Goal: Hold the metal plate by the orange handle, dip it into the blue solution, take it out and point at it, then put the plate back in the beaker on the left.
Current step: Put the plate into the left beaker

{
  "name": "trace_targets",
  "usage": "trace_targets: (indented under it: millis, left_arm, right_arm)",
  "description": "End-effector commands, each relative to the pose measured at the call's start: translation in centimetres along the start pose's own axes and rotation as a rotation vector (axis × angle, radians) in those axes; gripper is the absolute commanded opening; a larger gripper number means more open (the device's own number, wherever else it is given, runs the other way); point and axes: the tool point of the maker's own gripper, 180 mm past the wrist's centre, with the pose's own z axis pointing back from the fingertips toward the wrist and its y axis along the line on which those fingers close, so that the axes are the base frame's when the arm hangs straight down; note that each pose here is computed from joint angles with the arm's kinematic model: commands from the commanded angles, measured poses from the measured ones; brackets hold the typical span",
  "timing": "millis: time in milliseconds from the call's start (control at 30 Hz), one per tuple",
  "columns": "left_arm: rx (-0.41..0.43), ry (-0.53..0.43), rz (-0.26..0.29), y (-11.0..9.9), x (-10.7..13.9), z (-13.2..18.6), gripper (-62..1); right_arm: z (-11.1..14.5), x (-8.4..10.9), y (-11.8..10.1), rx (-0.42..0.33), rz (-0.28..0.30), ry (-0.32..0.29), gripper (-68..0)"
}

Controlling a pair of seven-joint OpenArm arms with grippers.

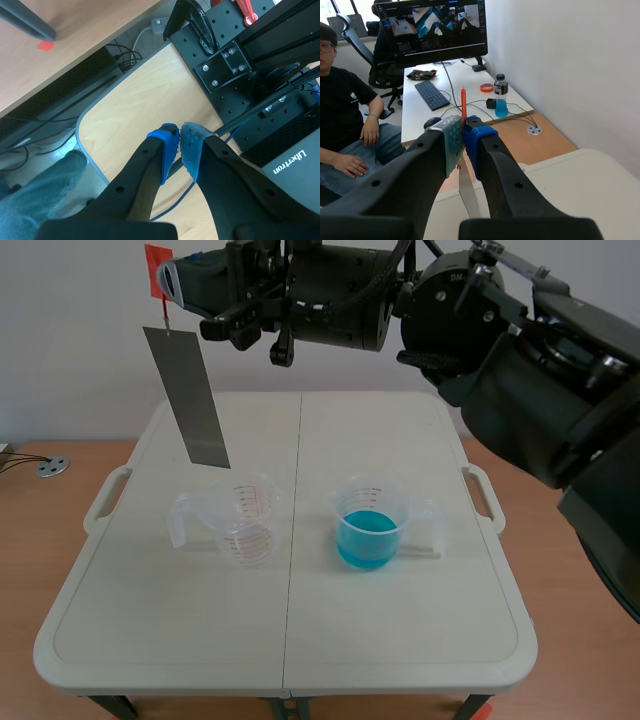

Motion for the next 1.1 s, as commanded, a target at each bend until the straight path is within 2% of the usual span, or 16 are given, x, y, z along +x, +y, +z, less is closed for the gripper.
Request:
trace_targets:
  millis: [0, 233, 500, 1067]
  left_arm:
    - [0.000, -0.010, 0.002, -0.1, 0.2, 0.1, -54.1]
    - [0.000, -0.011, 0.002, -0.1, 0.2, 0.1, -54.1]
    - [0.005, -0.022, -0.003, 0.2, 0.6, -0.1, -54.1]
    - [0.010, -0.025, -0.004, 0.4, 0.7, -0.2, -54.1]
  right_arm:
    - [0.1, 0.7, 0.0, 0.004, -0.002, -0.027, -66.2]
    - [0.6, -0.9, -1.1, -0.029, -0.044, -0.007, -66.2]
    - [0.8, -2.3, -1.4, -0.021, -0.079, 0.007, -66.2]
    - [1.7, -5.2, -3.4, -0.091, -0.144, 0.027, -66.2]
